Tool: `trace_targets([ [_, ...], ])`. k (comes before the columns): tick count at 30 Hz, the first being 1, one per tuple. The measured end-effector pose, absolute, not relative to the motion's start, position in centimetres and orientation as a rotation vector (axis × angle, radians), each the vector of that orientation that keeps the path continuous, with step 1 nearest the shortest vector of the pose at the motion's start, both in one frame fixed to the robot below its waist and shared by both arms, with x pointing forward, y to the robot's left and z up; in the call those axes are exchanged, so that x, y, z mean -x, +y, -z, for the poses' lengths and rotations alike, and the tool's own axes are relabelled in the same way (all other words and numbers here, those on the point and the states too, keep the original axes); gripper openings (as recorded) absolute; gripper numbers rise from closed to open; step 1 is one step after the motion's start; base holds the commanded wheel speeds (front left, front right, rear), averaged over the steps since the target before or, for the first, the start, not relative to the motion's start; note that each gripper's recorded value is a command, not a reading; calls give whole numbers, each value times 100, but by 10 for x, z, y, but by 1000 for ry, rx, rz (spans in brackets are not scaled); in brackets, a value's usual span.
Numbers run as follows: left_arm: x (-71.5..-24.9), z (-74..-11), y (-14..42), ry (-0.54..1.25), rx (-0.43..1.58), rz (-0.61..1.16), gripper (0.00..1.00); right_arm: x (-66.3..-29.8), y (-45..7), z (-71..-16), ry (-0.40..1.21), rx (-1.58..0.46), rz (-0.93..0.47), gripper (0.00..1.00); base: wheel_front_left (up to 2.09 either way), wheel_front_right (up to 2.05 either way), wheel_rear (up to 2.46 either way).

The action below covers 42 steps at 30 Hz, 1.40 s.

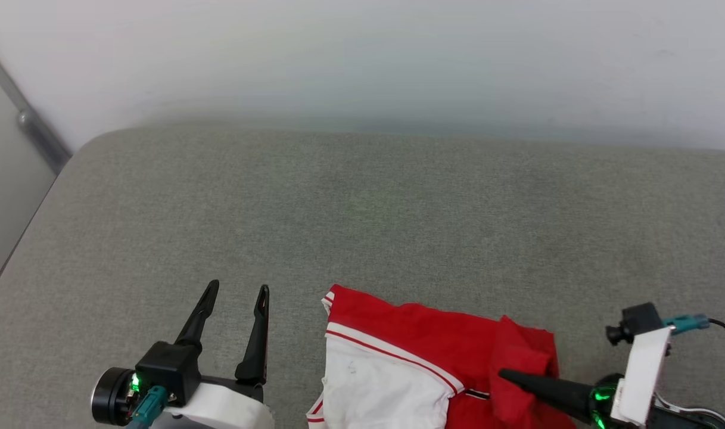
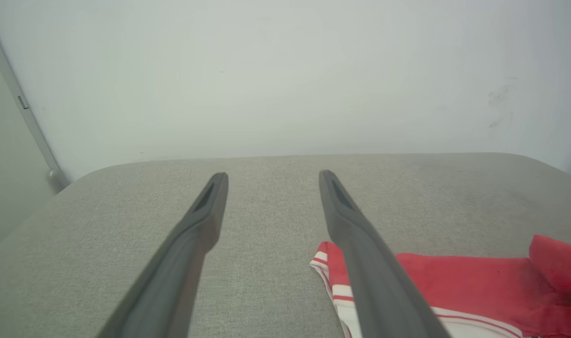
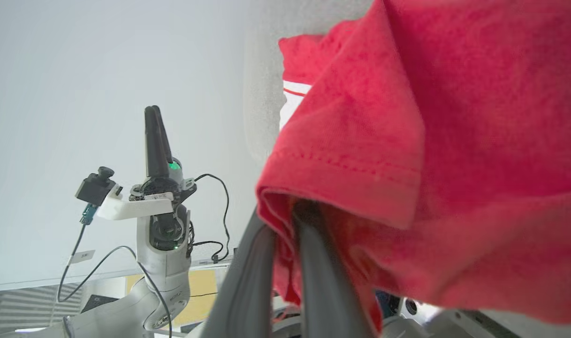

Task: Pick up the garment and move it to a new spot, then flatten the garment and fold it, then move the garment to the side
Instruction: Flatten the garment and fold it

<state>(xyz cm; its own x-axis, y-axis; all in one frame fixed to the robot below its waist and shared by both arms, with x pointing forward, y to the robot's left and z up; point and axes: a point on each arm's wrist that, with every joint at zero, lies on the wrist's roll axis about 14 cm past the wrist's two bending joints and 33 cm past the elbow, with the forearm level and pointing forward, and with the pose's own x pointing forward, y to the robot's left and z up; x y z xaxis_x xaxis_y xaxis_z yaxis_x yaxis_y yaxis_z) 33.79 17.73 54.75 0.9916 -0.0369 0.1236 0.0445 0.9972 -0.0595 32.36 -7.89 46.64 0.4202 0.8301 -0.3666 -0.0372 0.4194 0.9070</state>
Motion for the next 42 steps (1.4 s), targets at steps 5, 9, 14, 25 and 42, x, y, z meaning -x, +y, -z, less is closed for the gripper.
trace_targets([
  [5, -340, -546, 185, -123, 66, 18, 100, -327, -17, -475, 1026, -1025, -850, 0, 0, 0, 0],
  [9, -347, -539, 186, -105, 75, 8, 100, -329, 20, -472, 1071, -1006, -929, 0, 0, 0, 0],
  [14, -356, -533, 187, -91, 83, 4, 100, -336, 48, -470, 1089, -1005, -975, 0, 0, 0, 0],
  [25, -374, -513, 188, -44, 96, 3, 100, -345, 79, -436, 1113, -949, -918, 100, 0, 0, 0],
  [42, -380, -523, 174, -80, 97, 47, 100, -414, 0, -488, 429, -302, -756, 100, 0, 0, 0],
])
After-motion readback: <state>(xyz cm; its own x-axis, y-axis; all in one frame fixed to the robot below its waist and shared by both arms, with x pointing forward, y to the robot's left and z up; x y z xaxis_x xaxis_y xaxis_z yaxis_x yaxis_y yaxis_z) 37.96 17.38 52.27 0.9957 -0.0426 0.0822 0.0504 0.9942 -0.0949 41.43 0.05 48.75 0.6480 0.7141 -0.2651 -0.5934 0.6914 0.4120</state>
